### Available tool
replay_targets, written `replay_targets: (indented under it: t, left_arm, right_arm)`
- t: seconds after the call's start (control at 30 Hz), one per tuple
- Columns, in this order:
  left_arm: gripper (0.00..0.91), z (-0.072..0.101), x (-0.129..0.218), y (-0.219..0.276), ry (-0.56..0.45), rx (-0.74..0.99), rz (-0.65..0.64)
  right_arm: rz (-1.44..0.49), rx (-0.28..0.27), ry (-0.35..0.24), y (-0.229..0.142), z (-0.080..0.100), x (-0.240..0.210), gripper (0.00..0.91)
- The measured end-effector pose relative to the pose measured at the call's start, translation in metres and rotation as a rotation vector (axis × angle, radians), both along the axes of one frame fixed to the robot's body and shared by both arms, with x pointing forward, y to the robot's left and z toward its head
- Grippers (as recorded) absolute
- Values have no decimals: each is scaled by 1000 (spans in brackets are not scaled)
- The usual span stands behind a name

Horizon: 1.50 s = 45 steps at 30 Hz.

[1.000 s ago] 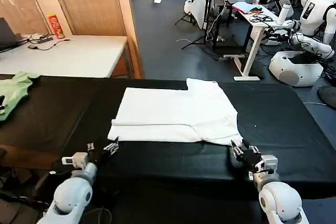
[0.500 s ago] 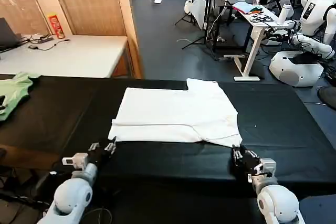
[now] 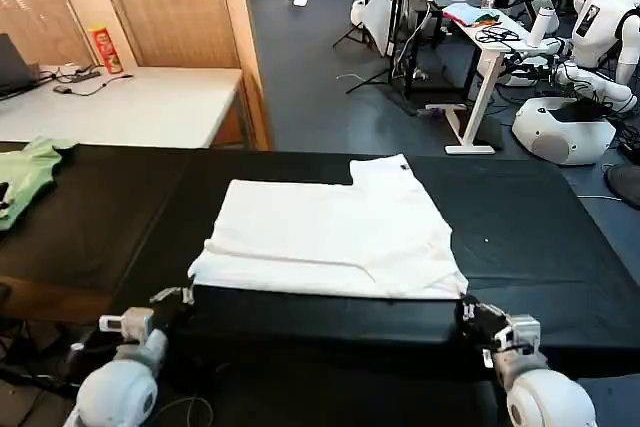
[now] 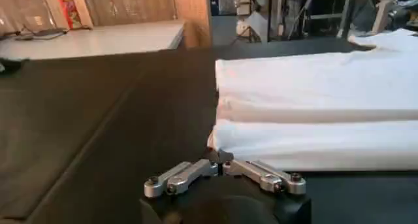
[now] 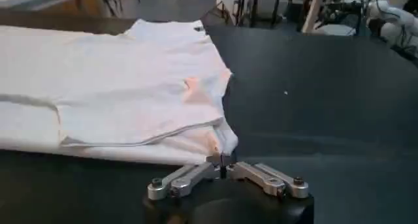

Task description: Fold and organize the clothes.

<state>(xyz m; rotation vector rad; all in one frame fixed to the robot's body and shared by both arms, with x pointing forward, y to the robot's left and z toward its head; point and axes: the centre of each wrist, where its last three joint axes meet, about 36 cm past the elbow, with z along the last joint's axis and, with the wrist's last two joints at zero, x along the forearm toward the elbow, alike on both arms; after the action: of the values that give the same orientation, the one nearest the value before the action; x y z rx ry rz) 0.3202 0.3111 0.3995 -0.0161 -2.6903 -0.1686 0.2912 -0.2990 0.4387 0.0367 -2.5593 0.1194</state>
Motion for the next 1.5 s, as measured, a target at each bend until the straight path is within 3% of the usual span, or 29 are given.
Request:
replay_targets:
  t: [0.13, 0.17, 0.2, 0.43, 0.63, 0.73, 0.9, 1.03, 1.2, 1.33, 1.5]
  left_arm:
    - [0, 7, -26, -4, 18, 9, -13]
    - [517, 9, -32, -5, 22, 10, -15]
    - [878, 11, -37, -6, 25, 11, -17]
    - [878, 21, -63, -7, 67, 26, -8]
    - [878, 35, -76, -6, 86, 32, 6]
    - [878, 46, -79, -7, 89, 43, 17]
    - [878, 65, -69, -10, 61, 7, 21]
    - [878, 78, -39, -11, 44, -53, 56]
    - [878, 91, 19, -6, -77, -136, 14]
    - [878, 92, 68, 2, -115, -151, 7]
    - [878, 84, 130, 8, -76, -173, 12]
  right_arm:
    - [11, 1, 10, 6, 6, -14, 39]
    - [13, 2, 13, 7, 7, -17, 127]
    - [14, 3, 17, 9, 8, -19, 878]
    - [13, -12, 63, 17, 15, -34, 878]
    - [8, -24, 51, 21, 33, -44, 878]
    - [20, -7, -6, 21, 48, -45, 878]
    - [35, 3, -171, 14, 60, -23, 878]
    - [23, 12, -254, 1, 57, 26, 878]
    - [1, 4, -305, -12, 51, 101, 878]
    - [-24, 10, -294, -14, 45, 156, 878]
    - [-24, 28, -233, -9, 37, 214, 878]
